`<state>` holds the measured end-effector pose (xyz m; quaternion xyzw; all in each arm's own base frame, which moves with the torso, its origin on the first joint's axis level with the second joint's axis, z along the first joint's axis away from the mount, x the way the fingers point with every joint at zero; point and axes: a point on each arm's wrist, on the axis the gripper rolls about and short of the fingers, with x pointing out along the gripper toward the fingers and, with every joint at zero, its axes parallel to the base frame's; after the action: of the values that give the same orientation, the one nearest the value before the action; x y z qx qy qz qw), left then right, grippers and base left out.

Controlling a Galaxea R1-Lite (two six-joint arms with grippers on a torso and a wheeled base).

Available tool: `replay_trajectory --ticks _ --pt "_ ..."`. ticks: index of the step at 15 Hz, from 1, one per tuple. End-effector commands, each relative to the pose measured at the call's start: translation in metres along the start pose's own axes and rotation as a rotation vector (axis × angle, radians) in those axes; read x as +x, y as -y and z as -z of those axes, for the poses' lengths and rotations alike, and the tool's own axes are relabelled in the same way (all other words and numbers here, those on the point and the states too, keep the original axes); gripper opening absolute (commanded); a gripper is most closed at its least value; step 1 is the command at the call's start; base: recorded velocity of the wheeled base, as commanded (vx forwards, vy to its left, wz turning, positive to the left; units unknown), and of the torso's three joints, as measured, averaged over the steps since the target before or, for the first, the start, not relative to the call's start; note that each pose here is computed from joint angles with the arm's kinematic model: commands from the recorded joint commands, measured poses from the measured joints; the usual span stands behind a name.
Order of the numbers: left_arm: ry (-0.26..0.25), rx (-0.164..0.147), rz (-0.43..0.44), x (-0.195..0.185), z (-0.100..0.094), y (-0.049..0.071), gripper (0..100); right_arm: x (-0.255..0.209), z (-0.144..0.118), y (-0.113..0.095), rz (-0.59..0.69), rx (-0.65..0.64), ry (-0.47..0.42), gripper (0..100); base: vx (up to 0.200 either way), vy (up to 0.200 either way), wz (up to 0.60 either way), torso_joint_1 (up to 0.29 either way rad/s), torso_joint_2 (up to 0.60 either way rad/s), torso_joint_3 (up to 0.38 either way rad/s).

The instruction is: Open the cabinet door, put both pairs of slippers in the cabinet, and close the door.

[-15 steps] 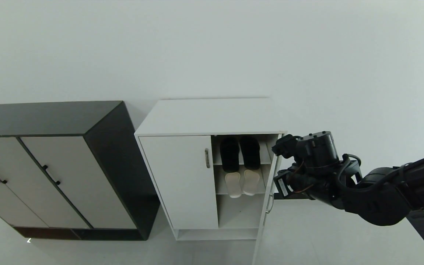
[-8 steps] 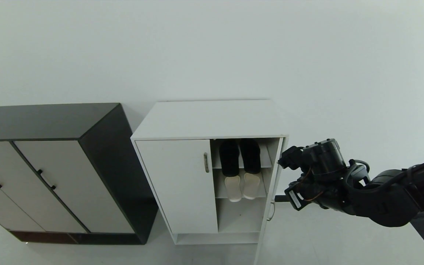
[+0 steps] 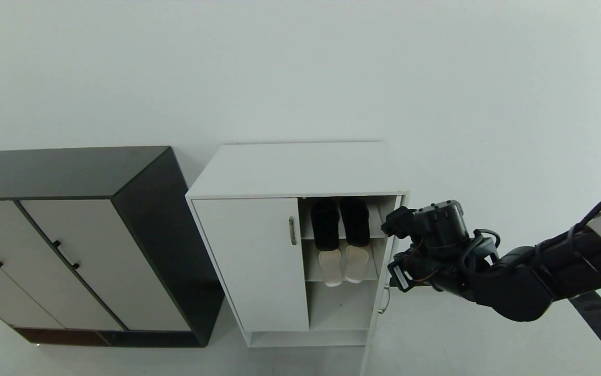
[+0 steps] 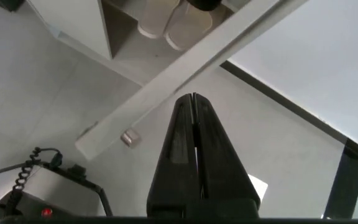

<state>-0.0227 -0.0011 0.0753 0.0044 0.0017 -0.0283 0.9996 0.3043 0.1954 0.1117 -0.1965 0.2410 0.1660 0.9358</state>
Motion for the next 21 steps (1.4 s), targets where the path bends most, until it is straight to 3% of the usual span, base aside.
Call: replay_trajectory --ticks 1,5,6,11,14,16,21 --pt "-0.001 0.000 0.000 0.000 0.000 0.000 0 0.020 0.006 -0.008 -0.022 0.000 0.001 0 0.000 0.000 0.00 0.000 0.00 0.000" --pt "-0.001 0.000 -0.001 0.000 0.000 0.000 0 0.065 -0.011 -0.021 -0.059 0.130 0.170 0 0.000 0.000 0.00 0.000 0.00 0.000" --pt "-0.001 -0.001 -0.001 0.000 0.000 0.000 0 0.064 -0.011 -0.022 -0.077 0.131 0.175 0 0.000 0.000 0.00 0.000 0.00 0.000" --pt "-0.001 -0.001 -0.001 0.000 0.000 0.000 0 0.031 -0.012 -0.015 -0.199 0.128 0.213 0 0.000 0.000 0.00 0.000 0.00 0.000" --pt "-0.001 -0.001 -0.001 0.000 0.000 0.000 0 0.002 -0.004 -0.012 -0.402 0.109 0.267 0 0.000 0.000 0.00 0.000 0.00 0.000" --pt "-0.001 -0.001 -0.001 0.000 0.000 0.000 0 -0.031 0.005 -0.008 -0.621 0.080 0.330 0 0.000 0.000 0.00 0.000 0.00 0.000" --pt "-0.001 0.000 -0.001 0.000 0.000 0.000 0 -0.034 0.003 -0.006 -0.621 0.078 0.340 0 0.080 0.000 0.00 0.003 0.00 0.001"
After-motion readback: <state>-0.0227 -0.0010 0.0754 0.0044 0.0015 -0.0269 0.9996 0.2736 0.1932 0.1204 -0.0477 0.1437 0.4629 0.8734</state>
